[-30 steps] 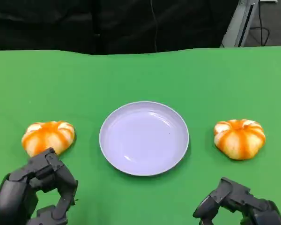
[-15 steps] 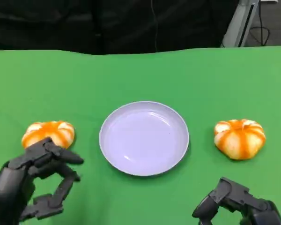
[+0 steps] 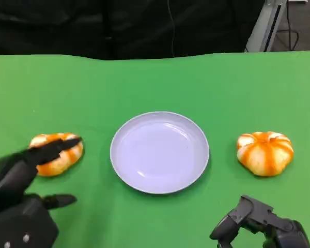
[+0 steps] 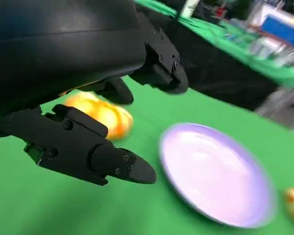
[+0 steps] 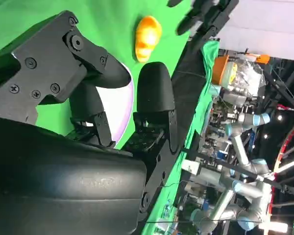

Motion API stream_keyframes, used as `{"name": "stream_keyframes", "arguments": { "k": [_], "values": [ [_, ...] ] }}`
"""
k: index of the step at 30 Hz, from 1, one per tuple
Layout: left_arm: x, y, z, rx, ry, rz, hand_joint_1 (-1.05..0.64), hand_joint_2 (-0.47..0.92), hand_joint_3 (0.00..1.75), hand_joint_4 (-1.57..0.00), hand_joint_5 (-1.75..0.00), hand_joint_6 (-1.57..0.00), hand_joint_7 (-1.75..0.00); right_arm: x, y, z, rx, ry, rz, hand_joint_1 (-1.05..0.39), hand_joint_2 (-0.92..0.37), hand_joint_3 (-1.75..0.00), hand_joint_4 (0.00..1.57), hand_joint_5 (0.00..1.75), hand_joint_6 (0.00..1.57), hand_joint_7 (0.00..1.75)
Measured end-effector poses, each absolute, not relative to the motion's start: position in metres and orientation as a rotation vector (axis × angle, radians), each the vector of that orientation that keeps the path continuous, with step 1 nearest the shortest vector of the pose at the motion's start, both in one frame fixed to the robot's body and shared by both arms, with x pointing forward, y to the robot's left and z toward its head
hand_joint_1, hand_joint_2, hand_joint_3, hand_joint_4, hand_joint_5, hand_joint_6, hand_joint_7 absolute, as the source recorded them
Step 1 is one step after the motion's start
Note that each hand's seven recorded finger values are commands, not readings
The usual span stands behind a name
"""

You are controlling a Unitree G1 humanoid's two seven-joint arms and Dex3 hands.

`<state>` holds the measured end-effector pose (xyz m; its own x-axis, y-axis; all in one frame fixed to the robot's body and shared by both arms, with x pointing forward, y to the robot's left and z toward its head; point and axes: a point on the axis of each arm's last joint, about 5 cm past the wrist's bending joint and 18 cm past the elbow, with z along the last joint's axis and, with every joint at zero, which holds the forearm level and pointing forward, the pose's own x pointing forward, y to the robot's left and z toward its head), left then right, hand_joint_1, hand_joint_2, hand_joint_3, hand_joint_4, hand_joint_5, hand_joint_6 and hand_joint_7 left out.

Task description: Grasp the bread from the table and place it into the plate.

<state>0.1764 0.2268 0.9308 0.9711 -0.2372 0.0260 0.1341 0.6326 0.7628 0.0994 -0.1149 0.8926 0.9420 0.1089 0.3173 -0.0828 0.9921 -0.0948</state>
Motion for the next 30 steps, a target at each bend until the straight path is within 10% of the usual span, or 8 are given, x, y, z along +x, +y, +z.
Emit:
{"name": "stream_keyframes", "arguments": {
  "k": [30],
  "values": [
    [0.267,0.190,0.890,1.419,0.087,-0.245,-0.63,0.91,0.00,-0.03,-0.24,-0.17,-0.01,0.098,-0.114,0.892,-0.077,-0.325,0.098,-0.10,-0.36,-1.27,0.70,1.60,0.77,1.31]
  ]
}}
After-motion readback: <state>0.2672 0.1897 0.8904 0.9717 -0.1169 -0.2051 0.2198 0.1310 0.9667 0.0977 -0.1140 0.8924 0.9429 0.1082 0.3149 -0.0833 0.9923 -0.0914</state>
